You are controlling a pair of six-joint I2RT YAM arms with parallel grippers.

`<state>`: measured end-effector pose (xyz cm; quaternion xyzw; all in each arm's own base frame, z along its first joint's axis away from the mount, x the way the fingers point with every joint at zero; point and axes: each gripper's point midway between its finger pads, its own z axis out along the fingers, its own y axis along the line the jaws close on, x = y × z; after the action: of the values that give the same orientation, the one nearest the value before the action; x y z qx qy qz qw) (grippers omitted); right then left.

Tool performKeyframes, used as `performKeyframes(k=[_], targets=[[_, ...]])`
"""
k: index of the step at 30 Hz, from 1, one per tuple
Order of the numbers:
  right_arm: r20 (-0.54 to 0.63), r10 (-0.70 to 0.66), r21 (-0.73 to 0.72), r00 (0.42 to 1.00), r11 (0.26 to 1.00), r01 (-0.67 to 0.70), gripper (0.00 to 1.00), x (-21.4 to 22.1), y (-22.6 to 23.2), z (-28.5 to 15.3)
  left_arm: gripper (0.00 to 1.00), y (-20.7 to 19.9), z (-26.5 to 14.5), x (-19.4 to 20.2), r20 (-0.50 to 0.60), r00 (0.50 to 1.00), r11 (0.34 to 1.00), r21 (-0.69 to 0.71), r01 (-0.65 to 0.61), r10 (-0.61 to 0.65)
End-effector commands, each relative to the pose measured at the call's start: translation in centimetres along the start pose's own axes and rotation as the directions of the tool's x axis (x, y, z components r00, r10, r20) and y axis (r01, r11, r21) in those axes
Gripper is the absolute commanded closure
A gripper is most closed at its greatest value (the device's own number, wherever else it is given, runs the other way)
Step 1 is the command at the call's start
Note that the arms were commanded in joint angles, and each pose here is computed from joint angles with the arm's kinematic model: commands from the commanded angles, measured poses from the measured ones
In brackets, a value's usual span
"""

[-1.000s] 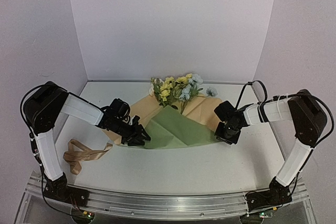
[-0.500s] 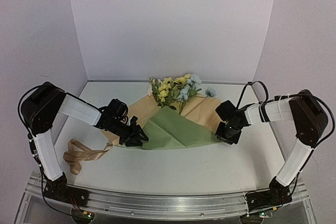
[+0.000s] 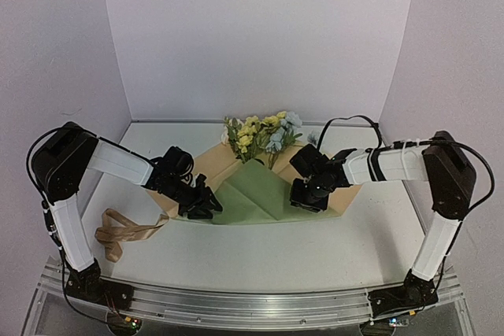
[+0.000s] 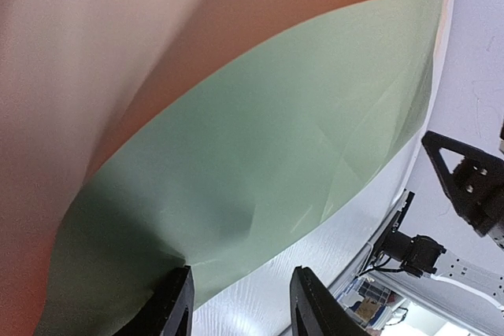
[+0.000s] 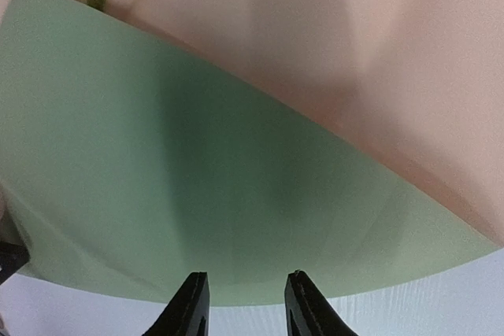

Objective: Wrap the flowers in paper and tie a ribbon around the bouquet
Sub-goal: Press the folded wrapping paper at the center of the board.

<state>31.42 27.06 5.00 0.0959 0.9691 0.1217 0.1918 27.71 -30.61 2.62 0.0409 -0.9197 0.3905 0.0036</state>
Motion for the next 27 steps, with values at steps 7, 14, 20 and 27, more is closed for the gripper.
performKeyframes(k=[7,14,20,27], targets=[[-0.073,0.073,0.09,0.995,0.994,-0.066,0.66,1.9,-3.7,3.8,0.56,3.3,-1.7,1.0,0.033,0.999,0.992,-0.117,0.042,-0.039],[-0.076,0.1,0.122,0.992,0.988,-0.09,0.67,2.4,-5.8,3.8,0.56,7.5,-3.5,2.0,0.079,0.991,0.975,-0.186,0.121,-0.108],[-0.068,0.107,0.119,0.992,0.988,-0.099,0.66,2.2,-6.3,3.4,0.57,10.2,-5.5,2.1,0.126,0.982,0.955,-0.246,0.165,-0.138],[-0.049,0.107,0.084,0.993,0.991,-0.102,0.65,1.3,-5.6,2.4,0.57,7.8,-7.9,0.7,0.166,0.986,0.953,-0.292,0.079,-0.031]])
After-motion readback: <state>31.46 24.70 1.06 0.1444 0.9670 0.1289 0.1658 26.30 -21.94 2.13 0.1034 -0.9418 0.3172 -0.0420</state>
